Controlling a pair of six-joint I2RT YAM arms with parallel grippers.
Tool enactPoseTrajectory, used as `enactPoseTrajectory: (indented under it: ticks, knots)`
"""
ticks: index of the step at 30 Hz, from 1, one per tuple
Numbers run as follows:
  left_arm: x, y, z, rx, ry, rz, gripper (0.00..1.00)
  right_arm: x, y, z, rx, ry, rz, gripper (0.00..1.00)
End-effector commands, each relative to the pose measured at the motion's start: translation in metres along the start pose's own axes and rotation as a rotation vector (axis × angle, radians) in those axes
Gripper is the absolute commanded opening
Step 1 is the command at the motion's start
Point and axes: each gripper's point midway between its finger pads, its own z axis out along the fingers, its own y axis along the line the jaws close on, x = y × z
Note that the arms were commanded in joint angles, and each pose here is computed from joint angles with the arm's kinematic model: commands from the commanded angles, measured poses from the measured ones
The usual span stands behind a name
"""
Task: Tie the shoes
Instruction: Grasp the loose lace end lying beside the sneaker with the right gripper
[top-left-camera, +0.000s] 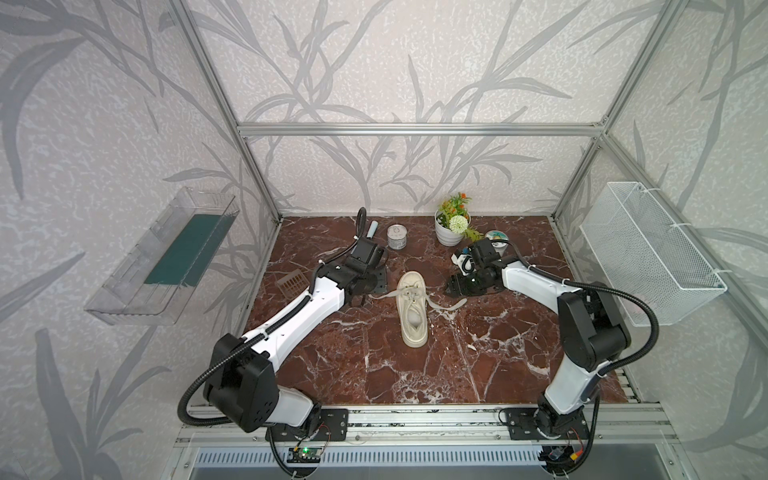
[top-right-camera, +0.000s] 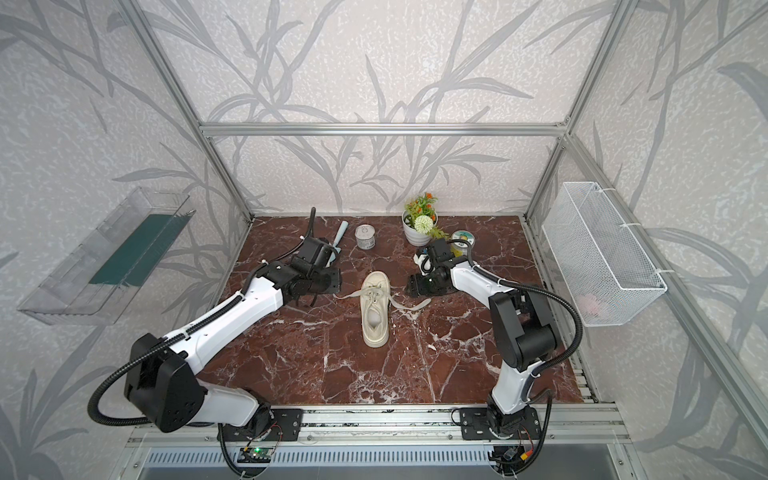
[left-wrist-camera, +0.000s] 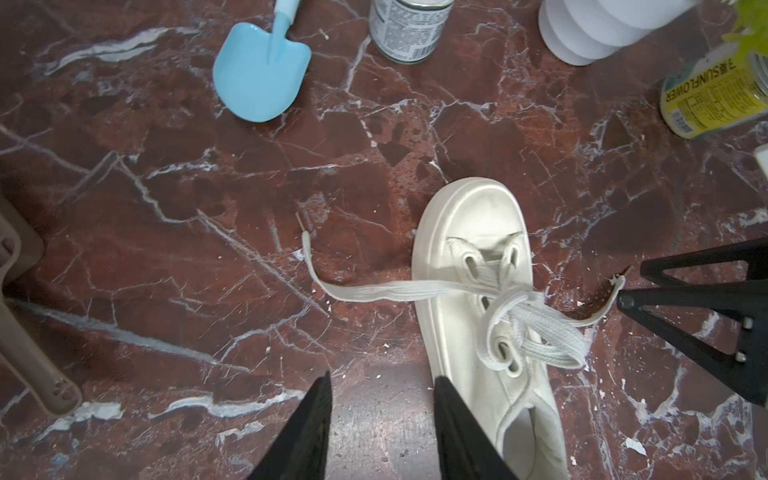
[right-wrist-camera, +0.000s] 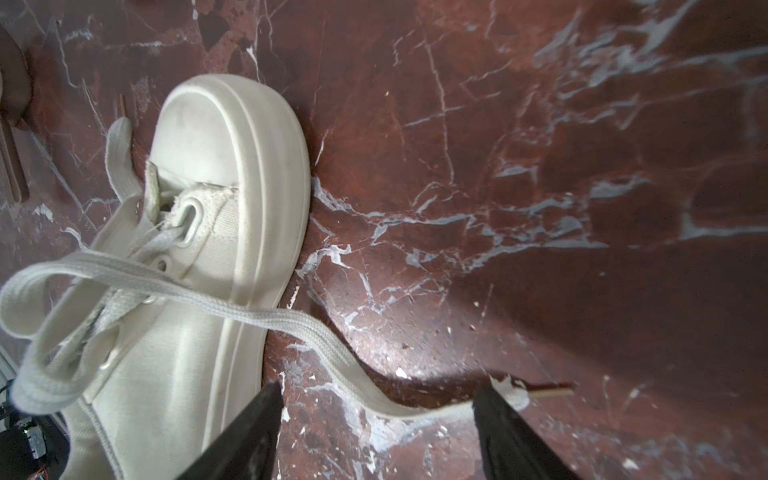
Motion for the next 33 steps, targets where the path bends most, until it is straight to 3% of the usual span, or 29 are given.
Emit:
enactPoseTrajectory:
  ticks: [1,11,23,33]
  knots:
    - [0.003,0.008,-0.008,0.004,-0.021,-0.039,0.43,-0.001,0.003,0.008,-0.024,0.032,-0.034,0.76]
    - [0.012,0.019,-0.01,-0.009,-0.015,-0.059,0.43,0.026,-0.007,0.021,-0.01,0.118,-0.029,0.8]
    - [0.016,0.012,-0.001,0.029,0.011,-0.057,0.43,0.082,-0.009,0.0,0.013,0.193,-0.017,0.81]
    - [0.02,0.0,0.008,0.092,0.035,-0.064,0.43,0.112,-0.009,-0.006,0.144,0.245,-0.071,0.74]
